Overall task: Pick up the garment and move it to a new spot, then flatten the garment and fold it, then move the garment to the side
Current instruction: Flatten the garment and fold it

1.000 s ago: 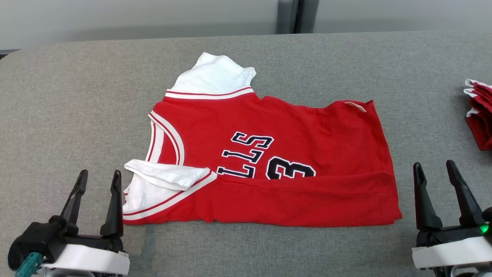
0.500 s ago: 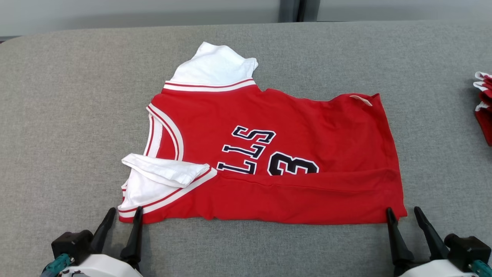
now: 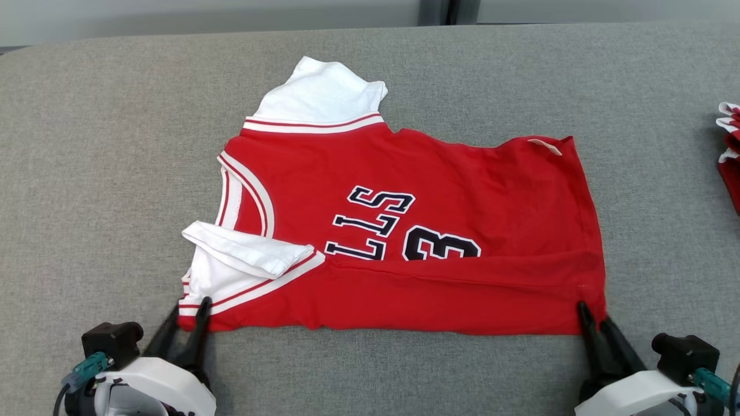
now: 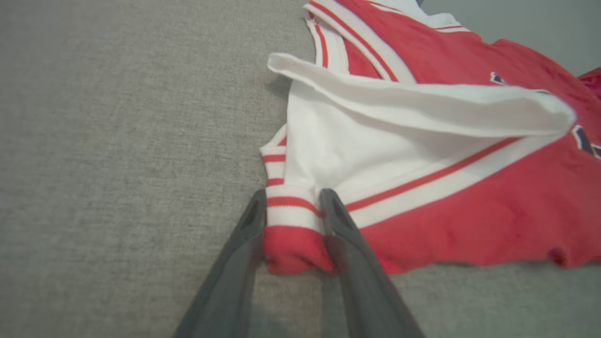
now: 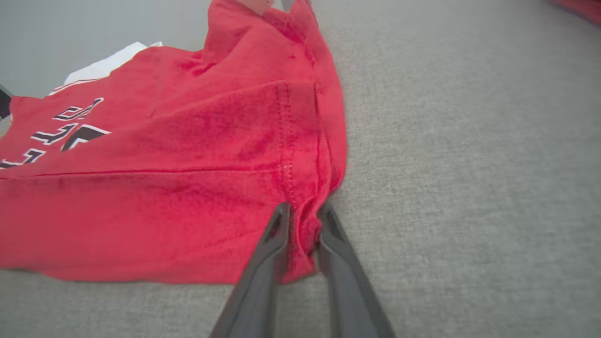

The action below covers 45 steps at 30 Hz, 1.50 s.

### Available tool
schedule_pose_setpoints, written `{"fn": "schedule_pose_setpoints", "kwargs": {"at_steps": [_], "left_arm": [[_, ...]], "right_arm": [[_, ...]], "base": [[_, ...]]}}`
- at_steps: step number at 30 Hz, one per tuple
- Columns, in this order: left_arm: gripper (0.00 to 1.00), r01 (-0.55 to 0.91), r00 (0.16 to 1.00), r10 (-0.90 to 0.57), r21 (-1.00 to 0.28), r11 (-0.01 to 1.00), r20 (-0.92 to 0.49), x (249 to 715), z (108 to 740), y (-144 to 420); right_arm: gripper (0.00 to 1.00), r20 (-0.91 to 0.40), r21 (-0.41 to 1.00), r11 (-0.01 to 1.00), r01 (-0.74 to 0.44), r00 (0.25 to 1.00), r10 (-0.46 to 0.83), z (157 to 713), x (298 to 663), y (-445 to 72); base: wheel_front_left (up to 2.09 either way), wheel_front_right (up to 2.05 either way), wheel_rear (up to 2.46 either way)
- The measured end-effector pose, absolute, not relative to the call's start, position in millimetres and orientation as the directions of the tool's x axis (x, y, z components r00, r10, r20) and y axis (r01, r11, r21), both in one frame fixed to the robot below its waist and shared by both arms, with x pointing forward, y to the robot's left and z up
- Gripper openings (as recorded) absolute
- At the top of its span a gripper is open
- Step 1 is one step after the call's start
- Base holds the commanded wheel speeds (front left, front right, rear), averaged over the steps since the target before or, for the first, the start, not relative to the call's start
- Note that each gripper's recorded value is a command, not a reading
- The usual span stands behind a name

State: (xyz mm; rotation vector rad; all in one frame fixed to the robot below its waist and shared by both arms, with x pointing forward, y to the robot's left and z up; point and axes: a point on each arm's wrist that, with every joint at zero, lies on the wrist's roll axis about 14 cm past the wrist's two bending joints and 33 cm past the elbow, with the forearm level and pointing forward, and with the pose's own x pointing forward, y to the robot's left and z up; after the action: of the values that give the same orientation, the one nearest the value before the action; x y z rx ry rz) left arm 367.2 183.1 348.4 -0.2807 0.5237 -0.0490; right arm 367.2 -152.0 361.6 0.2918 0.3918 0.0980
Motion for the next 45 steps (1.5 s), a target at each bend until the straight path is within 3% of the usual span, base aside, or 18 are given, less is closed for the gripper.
{"fn": "schedule_pose_setpoints", "kwargs": {"at_steps": [9,21,30,31,32,33,38,45], "left_arm": [[0.00,-0.017,0.891,-0.125,-0.307,0.952,-0.437,365,367,180],[0.00,-0.113,0.889,-0.054,-0.331,0.937,-0.456,304,390,187],[0.02,-0.162,0.858,-0.051,-0.364,0.917,-0.511,270,385,178],[0.55,-0.161,0.857,-0.053,-0.363,0.918,-0.513,269,385,177],[1.00,-0.161,0.856,-0.054,-0.363,0.918,-0.514,270,385,176],[1.00,-0.151,0.858,-0.059,-0.361,0.920,-0.510,272,386,174],[1.00,-0.099,0.913,-0.048,-0.333,0.938,-0.406,301,405,175],[1.00,-0.029,0.982,-0.023,-0.265,0.964,-0.190,349,446,185]], "right_arm": [[0.00,-0.350,0.325,0.944,-0.051,0.921,0.170,370,364,-151],[0.00,-0.429,0.318,0.948,-0.035,0.886,0.177,374,310,-166],[0.00,-0.459,0.306,0.951,-0.040,0.869,0.184,374,299,-171],[0.27,-0.458,0.307,0.951,-0.043,0.869,0.187,374,299,-169],[0.87,-0.457,0.308,0.950,-0.044,0.869,0.189,375,300,-169],[1.00,-0.452,0.306,0.951,-0.046,0.872,0.188,376,301,-168],[1.00,-0.349,0.295,0.954,-0.053,0.923,0.160,400,319,-171],[1.00,-0.075,0.238,0.971,-0.029,0.996,0.048,470,354,-192]], "base": [[0.00,0.00,0.00],[0.00,0.00,0.00],[0.00,0.00,0.00],[0.00,0.00,0.00],[0.00,0.00,0.00],[0.00,0.00,0.00],[0.00,0.00,0.00],[0.00,0.00,0.00]]}}
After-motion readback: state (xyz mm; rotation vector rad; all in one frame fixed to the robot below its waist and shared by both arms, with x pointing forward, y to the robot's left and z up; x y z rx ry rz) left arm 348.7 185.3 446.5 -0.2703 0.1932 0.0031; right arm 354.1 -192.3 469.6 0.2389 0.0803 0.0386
